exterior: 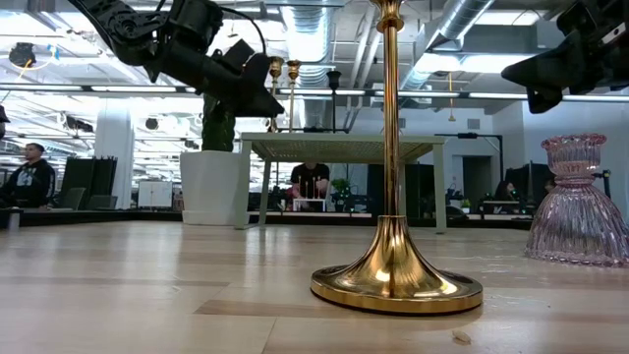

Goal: Pick & Place candle stick holders
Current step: Put the gold candle holder on the shelf

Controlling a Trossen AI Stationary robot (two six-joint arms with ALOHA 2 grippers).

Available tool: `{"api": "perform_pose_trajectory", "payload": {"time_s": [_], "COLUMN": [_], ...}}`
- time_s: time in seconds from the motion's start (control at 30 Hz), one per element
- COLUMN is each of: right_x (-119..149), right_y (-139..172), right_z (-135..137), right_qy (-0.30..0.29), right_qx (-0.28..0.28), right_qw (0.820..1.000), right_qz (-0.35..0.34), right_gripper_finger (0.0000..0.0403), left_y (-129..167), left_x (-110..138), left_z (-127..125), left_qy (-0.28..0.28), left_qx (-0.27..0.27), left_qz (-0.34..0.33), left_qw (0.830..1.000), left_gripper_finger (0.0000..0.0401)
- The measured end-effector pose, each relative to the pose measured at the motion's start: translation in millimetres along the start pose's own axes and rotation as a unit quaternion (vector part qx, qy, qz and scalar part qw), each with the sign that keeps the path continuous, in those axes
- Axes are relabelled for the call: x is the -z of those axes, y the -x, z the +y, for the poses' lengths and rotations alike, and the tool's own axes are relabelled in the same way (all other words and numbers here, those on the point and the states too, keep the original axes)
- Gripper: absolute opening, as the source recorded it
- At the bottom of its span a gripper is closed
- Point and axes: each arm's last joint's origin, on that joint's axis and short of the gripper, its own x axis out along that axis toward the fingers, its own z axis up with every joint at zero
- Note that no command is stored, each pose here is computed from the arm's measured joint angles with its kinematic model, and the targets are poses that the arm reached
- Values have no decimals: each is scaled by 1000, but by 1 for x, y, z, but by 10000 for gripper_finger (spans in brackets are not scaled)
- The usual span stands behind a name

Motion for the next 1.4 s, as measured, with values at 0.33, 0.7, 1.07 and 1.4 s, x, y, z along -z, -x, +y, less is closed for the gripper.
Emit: {"api": "perform_pose_trajectory", "payload": {"time_s": [0.33,0.7,1.07,1.4], "right_x": [0,0,2,2], "right_y": [0,0,0,0], "right_z": [0,0,-1,-1], "right_qy": [-9,-9,-7,-7], "right_qx": [0,0,10,10], "right_qw": [1000,1000,1000,1000], "right_qz": [1,1,12,12], "right_gripper_finger": [0,0,0,0], "left_y": [0,15,60,99], "left_x": [0,3,-15,19], "left_z": [2,1,-12,-62], "left_qy": [-10,-24,-15,-18], "left_qx": [-27,-37,34,332], "left_qz": [1,60,64,136], "left_qw": [1000,997,997,933], "left_gripper_finger": [188,191,162,59]}}
